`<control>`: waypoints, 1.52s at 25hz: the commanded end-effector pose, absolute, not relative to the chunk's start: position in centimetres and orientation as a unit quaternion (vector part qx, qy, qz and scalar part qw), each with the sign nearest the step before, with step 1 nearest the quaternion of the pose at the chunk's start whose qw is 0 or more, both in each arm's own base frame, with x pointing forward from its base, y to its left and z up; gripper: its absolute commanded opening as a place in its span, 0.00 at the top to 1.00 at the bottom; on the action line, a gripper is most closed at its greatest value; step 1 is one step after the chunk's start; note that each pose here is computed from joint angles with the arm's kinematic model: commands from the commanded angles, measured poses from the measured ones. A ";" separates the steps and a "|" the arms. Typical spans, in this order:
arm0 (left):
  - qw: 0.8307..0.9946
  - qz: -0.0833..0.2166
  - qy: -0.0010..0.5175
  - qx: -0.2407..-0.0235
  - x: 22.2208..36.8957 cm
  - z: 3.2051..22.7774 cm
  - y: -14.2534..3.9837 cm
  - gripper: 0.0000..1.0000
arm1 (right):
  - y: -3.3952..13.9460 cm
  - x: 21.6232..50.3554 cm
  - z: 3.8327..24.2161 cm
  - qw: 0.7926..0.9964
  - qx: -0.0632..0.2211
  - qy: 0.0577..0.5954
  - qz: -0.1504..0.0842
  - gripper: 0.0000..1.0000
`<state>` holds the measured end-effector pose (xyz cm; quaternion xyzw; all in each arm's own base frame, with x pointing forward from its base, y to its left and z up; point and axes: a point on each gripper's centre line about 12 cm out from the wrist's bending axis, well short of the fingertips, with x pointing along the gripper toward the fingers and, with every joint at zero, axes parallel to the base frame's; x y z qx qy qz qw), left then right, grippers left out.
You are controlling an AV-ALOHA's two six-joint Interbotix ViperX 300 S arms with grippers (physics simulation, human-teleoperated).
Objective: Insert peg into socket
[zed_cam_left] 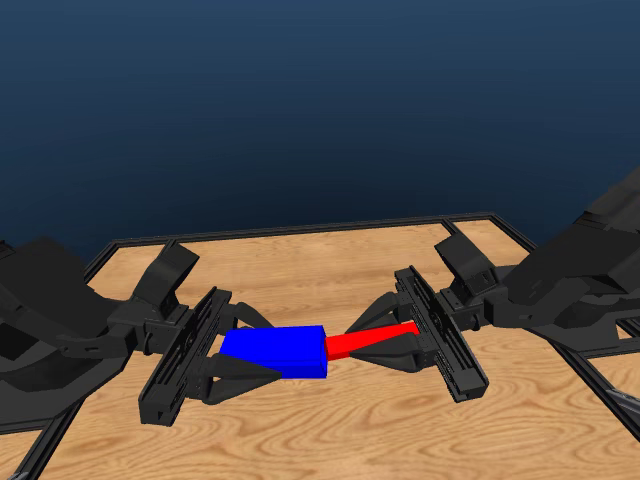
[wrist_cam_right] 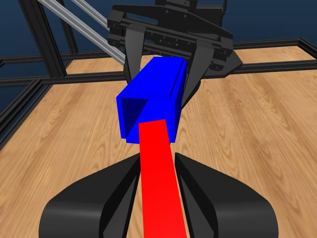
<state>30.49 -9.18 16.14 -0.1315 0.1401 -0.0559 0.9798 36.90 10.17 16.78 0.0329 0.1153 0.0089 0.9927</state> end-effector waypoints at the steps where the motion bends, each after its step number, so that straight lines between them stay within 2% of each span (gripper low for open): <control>1: 0.984 -0.048 0.099 -0.138 31.4 17.8 -8.6 1.00 | 10.2 38.5 17.7 0.994 0.048 0.099 0.009 1.00; 2: 0.983 -0.051 0.114 -0.136 31.1 17.0 -8.8 1.00 | 10.1 38.6 17.9 0.994 0.052 0.094 0.010 1.00; 5: 0.982 -0.051 0.113 -0.141 31.3 17.0 -8.9 1.00 | 10.0 39.0 18.0 0.994 0.053 0.097 0.013 1.00; 7: 0.981 -0.045 0.131 -0.139 31.1 16.0 -8.7 1.00 | 10.0 39.4 19.4 0.995 0.059 0.081 0.014 1.00; 8: 0.982 -0.049 0.115 -0.144 31.6 16.9 -8.9 1.00 | 9.9 39.5 18.9 0.994 0.057 0.089 0.016 1.00; 9: 0.981 -0.047 0.122 -0.143 31.6 16.5 -8.9 1.00 | 10.0 39.8 19.2 0.994 0.060 0.092 0.019 1.00; 10: 0.981 -0.048 0.124 -0.142 31.6 16.3 -9.0 1.00 | 9.9 40.0 18.5 0.993 0.060 0.099 0.017 1.00; 12: 0.981 -0.047 0.124 -0.143 31.7 16.1 -9.1 1.00 | 10.7 41.5 18.9 0.992 0.064 0.100 0.031 1.00; 14: 0.981 -0.051 0.123 -0.144 31.8 16.3 -9.3 1.00 | 11.1 42.8 18.1 0.989 0.067 0.123 0.040 1.00; 15: 0.980 -0.049 0.133 -0.141 31.6 15.6 -9.3 1.00 | 11.2 43.1 18.1 0.989 0.068 0.125 0.042 1.00; 16: 0.980 -0.051 0.126 -0.144 31.7 15.9 -9.5 1.00 | 11.5 43.2 18.5 0.988 0.075 0.127 0.050 0.26; 17: 0.981 -0.052 0.120 -0.145 31.7 16.2 -9.6 1.00 | 11.4 43.2 18.5 0.987 0.079 0.132 0.049 0.00; 19: 0.980 -0.052 0.126 -0.144 31.5 15.8 -9.7 1.00 | 11.3 42.7 18.8 0.985 0.088 0.139 0.052 0.00; 22: 0.981 -0.052 0.114 -0.150 31.5 16.2 -9.8 1.00 | 11.1 41.7 18.1 0.981 0.097 0.159 0.049 0.00; 23: 0.979 -0.051 0.129 -0.146 31.3 15.5 -9.6 1.00 | 11.1 41.2 17.9 0.980 0.102 0.163 0.049 0.00; 26: 0.980 -0.050 0.119 -0.151 31.6 15.9 -9.7 1.00 | 10.7 39.6 17.6 0.977 0.117 0.175 0.044 0.00; 27: 0.980 -0.049 0.121 -0.151 31.6 15.7 -9.7 1.00 | 10.6 38.9 16.5 0.973 0.113 0.195 0.042 0.00; 28: 0.980 -0.047 0.125 -0.149 31.5 15.5 -9.6 1.00 | 10.2 38.3 17.0 0.974 0.128 0.185 0.033 0.00; 29: 0.980 -0.049 0.117 -0.152 31.6 15.8 -9.7 1.00 | 10.4 38.1 17.9 0.976 0.131 0.171 0.038 0.00; 32: 0.980 -0.051 0.120 -0.150 31.7 15.6 -9.9 1.00 | 10.2 36.4 16.8 0.971 0.141 0.189 0.033 0.00; 33: 0.980 -0.051 0.116 -0.152 31.6 15.5 -9.9 1.00 | 10.6 35.8 17.0 0.972 0.139 0.187 0.040 0.00; 34: 0.980 -0.055 0.118 -0.150 31.8 15.8 -10.1 1.00 | 10.5 35.7 17.0 0.969 0.155 0.188 0.034 0.00; 35: 0.980 -0.054 0.116 -0.151 31.9 15.7 -10.1 1.00 | 10.3 35.4 17.1 0.970 0.156 0.186 0.031 0.00; 37: 0.980 -0.053 0.119 -0.151 31.8 15.4 -10.1 1.00 | 10.5 34.4 15.2 0.964 0.156 0.212 0.029 0.00; 38: 0.980 -0.055 0.120 -0.150 31.8 15.4 -10.2 1.00 | 10.7 34.4 15.6 0.964 0.166 0.205 0.029 0.00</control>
